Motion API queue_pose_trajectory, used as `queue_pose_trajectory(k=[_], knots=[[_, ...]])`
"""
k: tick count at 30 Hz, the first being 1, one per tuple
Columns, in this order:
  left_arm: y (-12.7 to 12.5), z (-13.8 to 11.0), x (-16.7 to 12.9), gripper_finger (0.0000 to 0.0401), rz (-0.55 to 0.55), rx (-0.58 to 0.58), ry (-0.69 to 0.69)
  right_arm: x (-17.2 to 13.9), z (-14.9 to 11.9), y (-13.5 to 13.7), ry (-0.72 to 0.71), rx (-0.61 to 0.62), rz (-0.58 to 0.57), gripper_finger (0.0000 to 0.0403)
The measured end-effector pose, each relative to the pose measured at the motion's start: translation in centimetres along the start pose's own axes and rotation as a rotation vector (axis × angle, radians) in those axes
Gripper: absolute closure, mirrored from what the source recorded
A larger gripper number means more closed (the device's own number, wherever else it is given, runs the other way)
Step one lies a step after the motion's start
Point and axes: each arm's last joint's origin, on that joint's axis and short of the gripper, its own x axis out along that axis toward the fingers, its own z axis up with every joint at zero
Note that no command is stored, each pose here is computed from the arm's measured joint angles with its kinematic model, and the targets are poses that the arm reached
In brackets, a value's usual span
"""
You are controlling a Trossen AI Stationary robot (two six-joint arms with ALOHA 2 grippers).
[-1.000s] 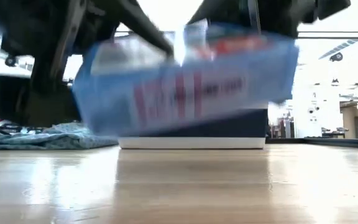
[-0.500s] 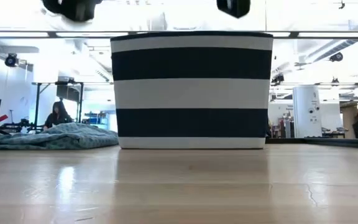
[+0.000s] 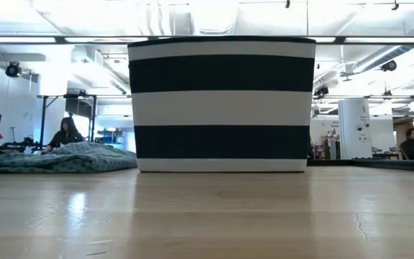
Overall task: Pick & place medical supplies in basket/bin
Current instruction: Put the blue first aid kit into the bin, then return to Home Position
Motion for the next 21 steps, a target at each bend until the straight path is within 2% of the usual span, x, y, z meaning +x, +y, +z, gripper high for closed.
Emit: queue_pose_trajectory(k=[1,5,7,10,14,21], knots=[[0.4,0.9,0.2,0.0077,0.031,0.033,0.0,-0.3,0.9,-0.7,-0.006,-0.006,-0.049,0.017],[1.7,4.3,0.3,0.0078,0.108,0.083,-0.002,-1.5,3.4,-4.7,-0.049,0.008,-0.373,0.0179],[1.8,5.2,0.1,0.0078,0.125,0.101,0.007,-1.6,3.9,-6.9,-0.016,0.017,-0.486,0.018],[1.2,5.8,-0.1,0.0078,0.119,0.115,0.023,-1.4,4.3,-9.0,0.057,0.094,-0.439,0.0181],[0.0,5.1,-1.6,0.0078,0.033,0.093,0.091,-0.6,3.5,-10.6,0.153,0.124,-0.425,0.0171],[-1.6,0.2,-4.5,0.0078,-0.087,-0.019,0.247,-0.5,2.8,-9.7,0.174,0.025,-0.411,0.0134]])
